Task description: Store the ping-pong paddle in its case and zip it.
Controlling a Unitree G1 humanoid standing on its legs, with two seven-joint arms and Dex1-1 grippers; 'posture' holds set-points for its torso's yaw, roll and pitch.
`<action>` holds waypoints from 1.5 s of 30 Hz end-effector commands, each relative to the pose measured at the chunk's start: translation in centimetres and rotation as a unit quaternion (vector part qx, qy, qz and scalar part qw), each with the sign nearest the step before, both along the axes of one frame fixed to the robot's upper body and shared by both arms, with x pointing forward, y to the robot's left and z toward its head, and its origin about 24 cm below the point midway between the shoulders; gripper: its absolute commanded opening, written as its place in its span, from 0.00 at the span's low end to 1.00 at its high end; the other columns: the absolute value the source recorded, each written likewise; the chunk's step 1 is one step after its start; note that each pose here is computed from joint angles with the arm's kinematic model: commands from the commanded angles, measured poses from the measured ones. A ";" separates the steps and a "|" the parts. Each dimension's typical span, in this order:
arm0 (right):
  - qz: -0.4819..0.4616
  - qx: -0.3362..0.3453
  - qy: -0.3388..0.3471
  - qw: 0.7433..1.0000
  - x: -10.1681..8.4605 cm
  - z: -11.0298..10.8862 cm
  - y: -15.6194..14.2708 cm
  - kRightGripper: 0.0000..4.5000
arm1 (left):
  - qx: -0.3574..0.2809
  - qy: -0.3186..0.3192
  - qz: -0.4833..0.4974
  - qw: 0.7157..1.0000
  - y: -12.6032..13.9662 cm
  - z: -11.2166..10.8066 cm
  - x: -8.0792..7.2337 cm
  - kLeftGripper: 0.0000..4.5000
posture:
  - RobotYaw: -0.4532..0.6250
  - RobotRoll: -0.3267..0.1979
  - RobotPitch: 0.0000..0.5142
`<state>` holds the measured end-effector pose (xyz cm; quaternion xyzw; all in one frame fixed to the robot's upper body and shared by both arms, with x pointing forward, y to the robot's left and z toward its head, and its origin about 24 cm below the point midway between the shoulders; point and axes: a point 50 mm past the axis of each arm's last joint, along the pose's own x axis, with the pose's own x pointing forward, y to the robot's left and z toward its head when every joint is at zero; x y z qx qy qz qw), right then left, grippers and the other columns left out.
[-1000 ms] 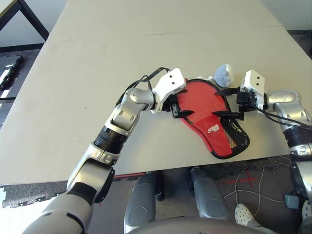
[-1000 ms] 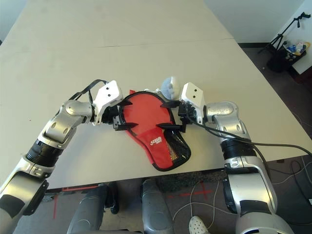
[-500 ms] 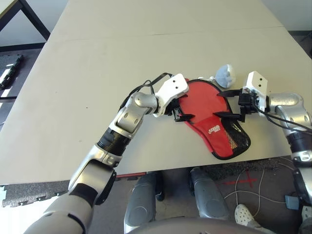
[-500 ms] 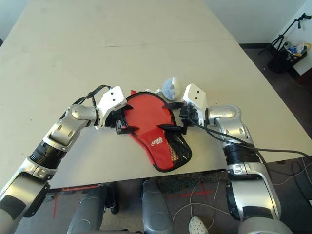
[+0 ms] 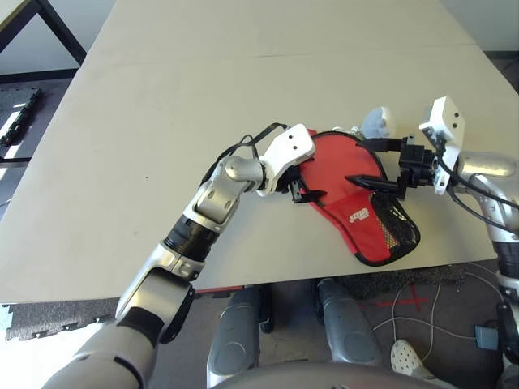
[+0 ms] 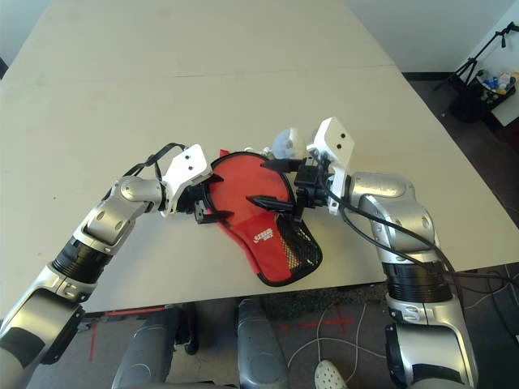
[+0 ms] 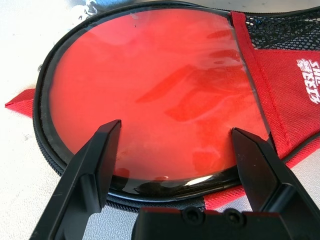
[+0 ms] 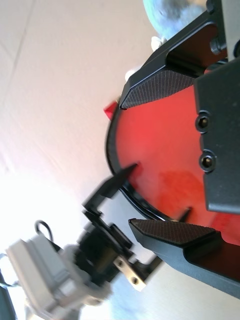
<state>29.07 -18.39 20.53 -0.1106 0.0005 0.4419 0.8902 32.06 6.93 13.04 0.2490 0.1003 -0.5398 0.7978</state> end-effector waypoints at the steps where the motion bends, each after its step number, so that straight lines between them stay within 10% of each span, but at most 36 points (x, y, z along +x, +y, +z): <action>1: -0.110 0.029 -0.057 0.992 0.7 1.8 -0.4 1.00 | 0.032 0.043 0.003 0.999 0.0 -2.6 -0.6 1.00 | 0.28 0.62 0.53; 9: -0.301 0.046 -0.060 0.951 2.4 2.1 -3.3 1.00 | 0.030 0.046 -0.001 0.998 -0.3 -2.7 -0.7 1.00 | 0.27 0.62 0.53; 34: -0.329 -0.039 0.080 0.940 3.4 -3.0 -3.7 1.00 | 0.027 0.045 -0.005 0.999 -0.7 -2.7 -1.0 1.00 | 0.28 0.62 0.52; 45: -0.350 -0.043 0.062 0.934 3.6 -2.8 -4.8 0.32 | 0.038 0.051 0.004 0.998 -1.0 -2.9 -0.9 1.00 | 0.28 0.62 0.52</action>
